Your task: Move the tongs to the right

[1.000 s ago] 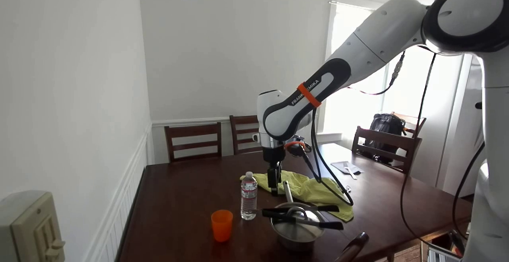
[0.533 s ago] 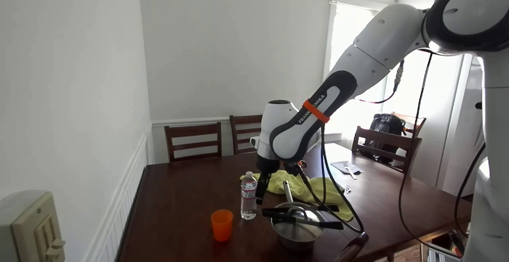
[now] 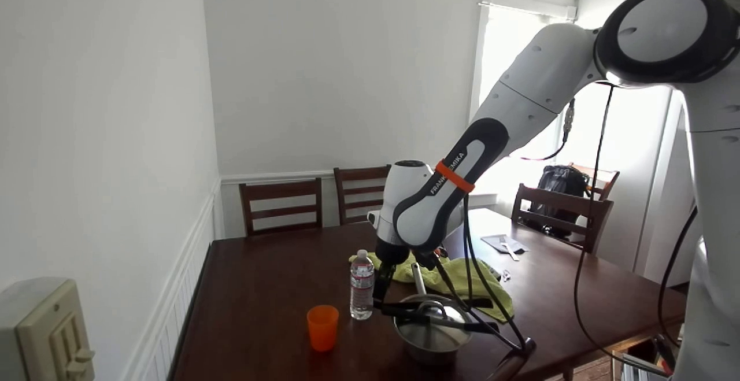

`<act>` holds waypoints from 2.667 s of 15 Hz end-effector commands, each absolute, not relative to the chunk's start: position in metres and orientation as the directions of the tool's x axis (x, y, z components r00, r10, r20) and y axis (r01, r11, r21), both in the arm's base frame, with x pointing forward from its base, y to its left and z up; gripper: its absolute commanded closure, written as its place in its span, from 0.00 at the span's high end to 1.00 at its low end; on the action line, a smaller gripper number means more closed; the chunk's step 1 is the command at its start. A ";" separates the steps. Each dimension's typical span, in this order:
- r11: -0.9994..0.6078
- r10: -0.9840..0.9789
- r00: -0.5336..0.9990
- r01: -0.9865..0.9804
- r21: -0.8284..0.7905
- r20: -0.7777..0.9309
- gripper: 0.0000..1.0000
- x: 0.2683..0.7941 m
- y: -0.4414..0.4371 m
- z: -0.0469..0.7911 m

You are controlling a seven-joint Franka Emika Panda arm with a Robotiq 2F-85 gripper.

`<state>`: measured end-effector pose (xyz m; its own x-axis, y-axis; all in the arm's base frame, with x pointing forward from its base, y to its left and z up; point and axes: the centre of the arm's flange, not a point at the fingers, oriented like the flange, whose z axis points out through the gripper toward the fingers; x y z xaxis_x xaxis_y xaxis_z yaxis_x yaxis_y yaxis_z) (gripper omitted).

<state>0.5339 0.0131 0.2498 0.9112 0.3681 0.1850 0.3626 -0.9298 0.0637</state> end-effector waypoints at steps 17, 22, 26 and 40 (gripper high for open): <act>-0.902 0.430 0.902 0.429 0.049 0.029 0.07 0.528 0.009 0.258; -0.879 0.476 0.879 0.476 0.025 0.011 0.07 0.522 0.010 0.281; -0.869 0.495 0.868 0.493 0.055 0.048 0.07 0.515 0.010 0.304; -0.951 0.254 0.960 0.226 0.213 0.120 0.07 0.429 -0.100 0.399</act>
